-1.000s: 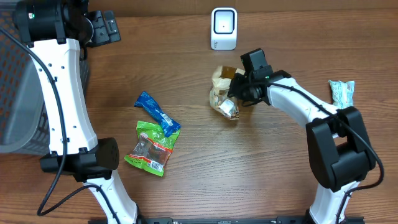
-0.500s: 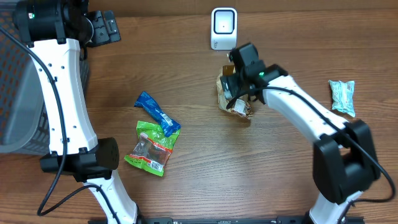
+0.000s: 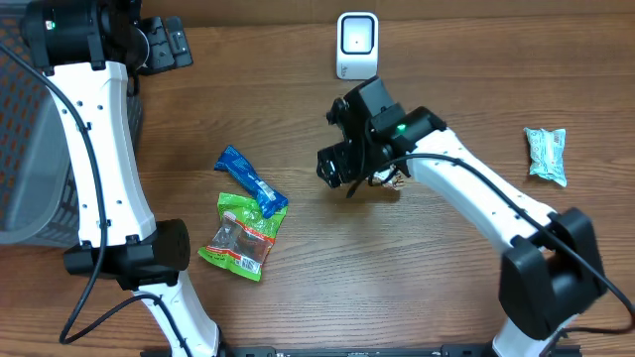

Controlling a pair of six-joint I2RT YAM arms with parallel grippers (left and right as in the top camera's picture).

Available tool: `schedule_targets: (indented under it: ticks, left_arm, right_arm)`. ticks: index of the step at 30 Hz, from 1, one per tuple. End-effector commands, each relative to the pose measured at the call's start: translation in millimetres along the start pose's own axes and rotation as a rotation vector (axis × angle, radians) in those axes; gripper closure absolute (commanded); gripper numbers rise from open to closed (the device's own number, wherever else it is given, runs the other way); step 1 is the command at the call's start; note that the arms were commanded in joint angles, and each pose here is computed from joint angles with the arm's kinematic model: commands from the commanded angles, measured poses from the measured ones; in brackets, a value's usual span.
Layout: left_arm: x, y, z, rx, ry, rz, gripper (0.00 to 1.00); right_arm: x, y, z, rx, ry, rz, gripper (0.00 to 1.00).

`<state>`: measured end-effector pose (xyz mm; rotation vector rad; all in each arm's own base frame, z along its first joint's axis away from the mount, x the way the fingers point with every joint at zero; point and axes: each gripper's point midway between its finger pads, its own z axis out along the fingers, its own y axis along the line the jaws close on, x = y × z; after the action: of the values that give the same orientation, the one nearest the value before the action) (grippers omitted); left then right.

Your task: Scan the item barcode

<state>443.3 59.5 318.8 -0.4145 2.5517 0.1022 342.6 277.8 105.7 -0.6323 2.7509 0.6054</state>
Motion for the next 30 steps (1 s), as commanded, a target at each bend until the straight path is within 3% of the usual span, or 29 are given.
schedule_targets:
  ticks: [1, 13, 17, 20, 22, 27, 30]
  left_arm:
    - [-3.0, -1.4, -14.2, 0.006, -0.036, 0.014, 0.00]
    - [-3.1, -1.2, -14.2, 0.006, -0.036, 0.014, 0.00]
    - [-3.1, -1.2, -14.2, 0.006, -0.036, 0.014, 0.00]
    - [-3.1, -1.2, -14.2, 0.006, -0.036, 0.014, 0.00]
    - [-3.1, -1.2, -14.2, 0.006, -0.036, 0.014, 0.00]
    - [-3.1, -1.2, -14.2, 0.006, -0.036, 0.014, 0.00]
    - [-3.1, -1.2, -14.2, 0.006, -0.036, 0.014, 0.00]
  right_arm:
    - [17.8, -26.3, 21.9, 0.069, 0.073, 0.033, 0.16]
    - [24.2, -145.0, -27.6, 0.764, 0.099, -0.041, 0.22]
    - [17.7, -177.4, -47.7, 0.877, 0.064, 0.009, 0.22]
    - [14.7, -204.5, -58.4, 0.888, 0.004, 0.148, 0.22]
    - [13.3, -213.5, -52.2, 0.725, -0.032, 0.277, 0.22]
    - [-12.5, -152.3, -47.2, 0.059, -0.110, 0.498, 0.31]
    - [-22.5, -131.2, -53.4, -0.106, -0.123, 0.653, 0.30]
